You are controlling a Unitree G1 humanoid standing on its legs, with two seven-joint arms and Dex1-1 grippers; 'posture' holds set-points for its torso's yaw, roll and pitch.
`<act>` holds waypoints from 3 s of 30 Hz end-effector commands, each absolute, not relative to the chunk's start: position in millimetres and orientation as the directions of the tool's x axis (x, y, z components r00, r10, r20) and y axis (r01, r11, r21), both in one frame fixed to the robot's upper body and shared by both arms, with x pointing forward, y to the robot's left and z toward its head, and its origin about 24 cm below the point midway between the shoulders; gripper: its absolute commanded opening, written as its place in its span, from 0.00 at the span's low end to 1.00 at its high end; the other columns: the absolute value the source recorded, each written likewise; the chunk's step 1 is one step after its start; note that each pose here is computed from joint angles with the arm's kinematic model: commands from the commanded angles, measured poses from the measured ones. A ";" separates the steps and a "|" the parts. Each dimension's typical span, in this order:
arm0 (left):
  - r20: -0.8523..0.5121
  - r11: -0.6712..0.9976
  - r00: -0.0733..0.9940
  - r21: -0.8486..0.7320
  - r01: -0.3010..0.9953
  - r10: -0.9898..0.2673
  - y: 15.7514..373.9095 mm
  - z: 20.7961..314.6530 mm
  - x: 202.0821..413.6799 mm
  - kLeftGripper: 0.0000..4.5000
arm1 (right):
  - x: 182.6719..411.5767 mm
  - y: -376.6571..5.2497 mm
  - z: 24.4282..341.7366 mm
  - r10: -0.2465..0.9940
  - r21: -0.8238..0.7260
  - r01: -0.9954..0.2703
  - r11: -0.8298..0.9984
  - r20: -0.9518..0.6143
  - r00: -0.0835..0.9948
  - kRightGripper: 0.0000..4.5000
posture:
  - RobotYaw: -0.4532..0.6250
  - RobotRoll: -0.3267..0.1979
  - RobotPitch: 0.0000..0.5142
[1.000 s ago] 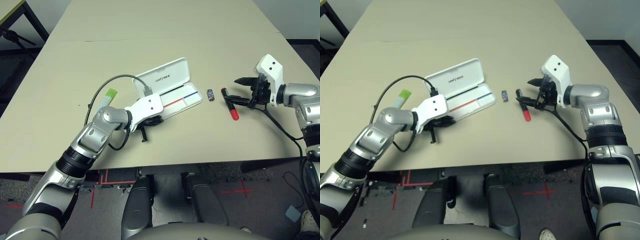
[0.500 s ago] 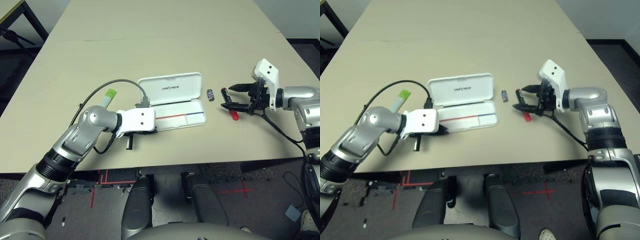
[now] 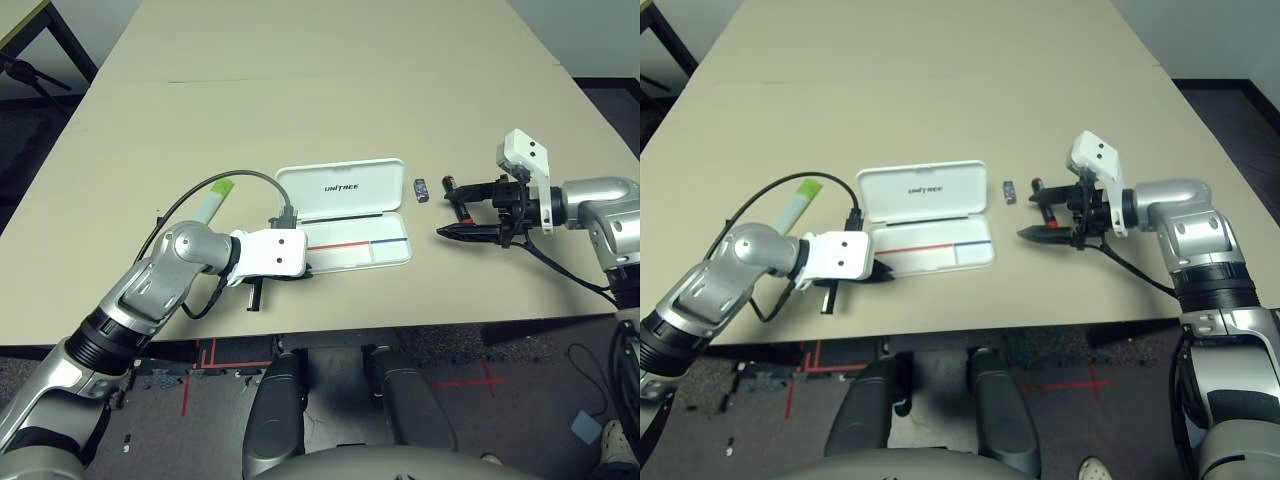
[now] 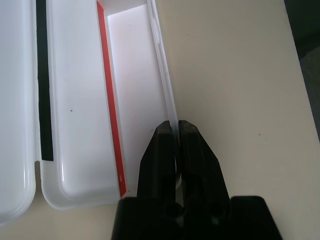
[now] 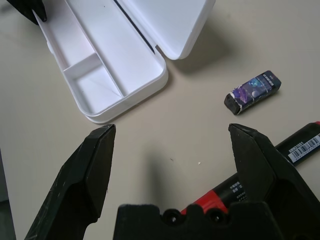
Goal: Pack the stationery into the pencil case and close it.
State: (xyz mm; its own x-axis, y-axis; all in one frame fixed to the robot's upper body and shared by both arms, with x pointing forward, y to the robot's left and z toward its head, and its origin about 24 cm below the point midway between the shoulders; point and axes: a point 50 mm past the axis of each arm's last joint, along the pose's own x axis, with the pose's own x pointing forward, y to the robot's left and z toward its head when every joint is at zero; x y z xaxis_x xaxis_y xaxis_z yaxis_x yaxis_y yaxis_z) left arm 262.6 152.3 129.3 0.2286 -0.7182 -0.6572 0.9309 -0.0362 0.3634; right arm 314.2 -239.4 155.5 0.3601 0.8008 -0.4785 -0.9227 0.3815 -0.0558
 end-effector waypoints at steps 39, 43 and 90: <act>-0.473 0.090 0.306 0.425 0.901 -0.826 177.0 211.3 253.0 1.00 | 305.4 -234.7 185.9 0.470 -0.014 -0.559 0.829 -0.523 0.711 1.00 | 0.39 0.62 0.39; -0.408 0.129 0.319 0.429 0.894 -0.855 174.2 219.3 252.1 1.00 | 308.2 -239.9 183.1 0.395 -0.025 -0.487 0.873 -0.549 0.736 1.00 | 0.39 0.62 0.39; -0.369 0.168 0.344 0.433 0.885 -0.863 166.8 228.0 243.6 1.00 | 333.2 -242.0 139.7 0.216 -0.002 -0.304 0.953 -0.700 0.680 0.11 | 0.45 0.62 0.35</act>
State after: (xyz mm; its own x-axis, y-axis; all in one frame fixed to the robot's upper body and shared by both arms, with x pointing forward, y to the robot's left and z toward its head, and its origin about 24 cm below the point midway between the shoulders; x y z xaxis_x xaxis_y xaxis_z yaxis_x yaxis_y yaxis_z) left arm 247.4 168.4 228.5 0.3555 -0.8637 -0.3572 0.8841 0.1867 0.4283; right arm 335.4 -232.3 147.4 0.7064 0.2611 -0.6579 -0.3322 0.9430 0.0177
